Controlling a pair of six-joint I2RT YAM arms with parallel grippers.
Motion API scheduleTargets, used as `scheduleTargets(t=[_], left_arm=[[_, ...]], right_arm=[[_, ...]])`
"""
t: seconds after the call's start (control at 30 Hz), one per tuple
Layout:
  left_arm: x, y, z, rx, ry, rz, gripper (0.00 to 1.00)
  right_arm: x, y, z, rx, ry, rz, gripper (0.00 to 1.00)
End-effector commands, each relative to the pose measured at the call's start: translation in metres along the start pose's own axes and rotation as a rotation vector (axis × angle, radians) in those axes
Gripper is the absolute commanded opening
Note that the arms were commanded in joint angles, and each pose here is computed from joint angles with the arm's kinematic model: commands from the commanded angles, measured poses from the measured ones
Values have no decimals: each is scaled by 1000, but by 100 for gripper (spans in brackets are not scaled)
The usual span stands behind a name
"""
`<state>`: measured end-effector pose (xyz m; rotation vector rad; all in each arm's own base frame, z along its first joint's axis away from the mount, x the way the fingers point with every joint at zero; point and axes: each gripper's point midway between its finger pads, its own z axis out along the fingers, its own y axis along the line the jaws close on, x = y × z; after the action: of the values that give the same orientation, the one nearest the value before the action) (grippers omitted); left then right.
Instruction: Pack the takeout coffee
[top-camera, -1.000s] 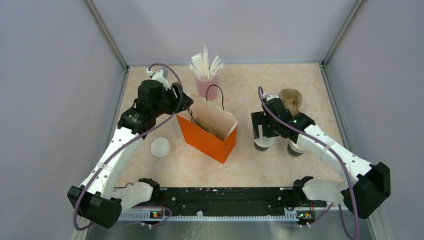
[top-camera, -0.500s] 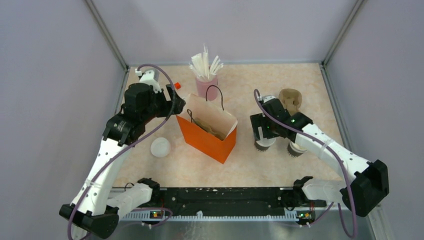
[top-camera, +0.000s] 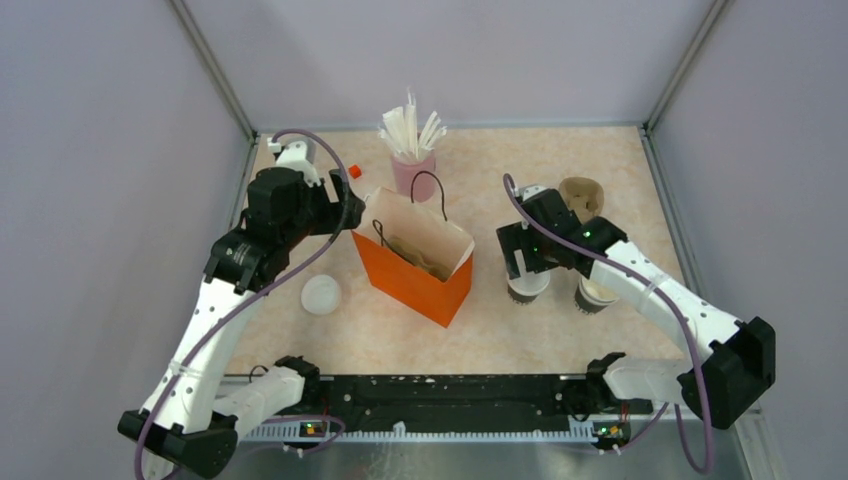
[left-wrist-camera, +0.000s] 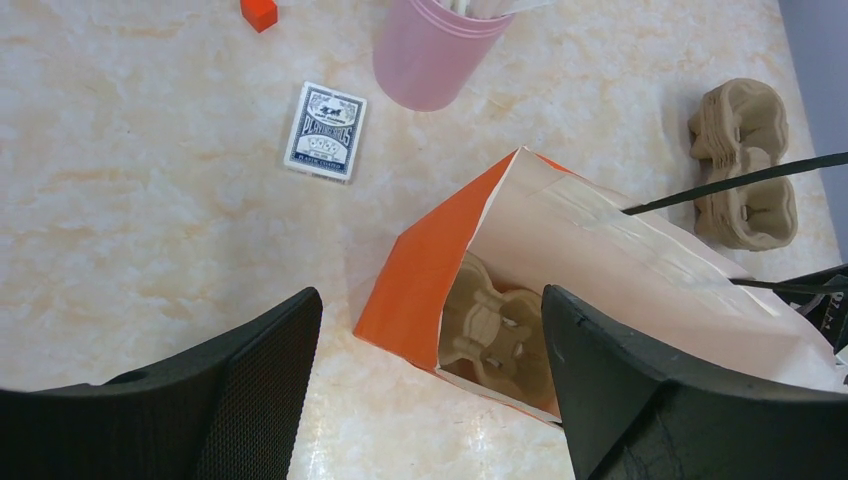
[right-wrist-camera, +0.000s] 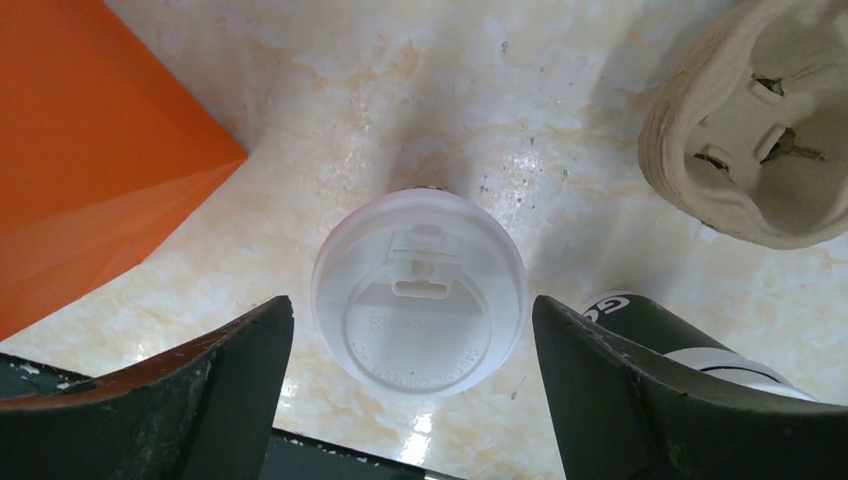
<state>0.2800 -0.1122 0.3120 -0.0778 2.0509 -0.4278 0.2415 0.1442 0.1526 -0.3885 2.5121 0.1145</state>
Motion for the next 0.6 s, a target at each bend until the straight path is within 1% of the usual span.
scheduleTargets(t=[0.0, 0.17, 0.57], left_arm=[[-28, -9, -11, 34, -94, 28, 86], [-32, -8, -12, 27, -105, 31, 86], [-26, -9, -9, 36, -85, 30, 86]], right_arm=[[-4, 2, -2, -34, -8, -49, 88], [1, 4, 4, -45, 8, -64, 88], [18, -4, 13, -9, 69, -93, 91]])
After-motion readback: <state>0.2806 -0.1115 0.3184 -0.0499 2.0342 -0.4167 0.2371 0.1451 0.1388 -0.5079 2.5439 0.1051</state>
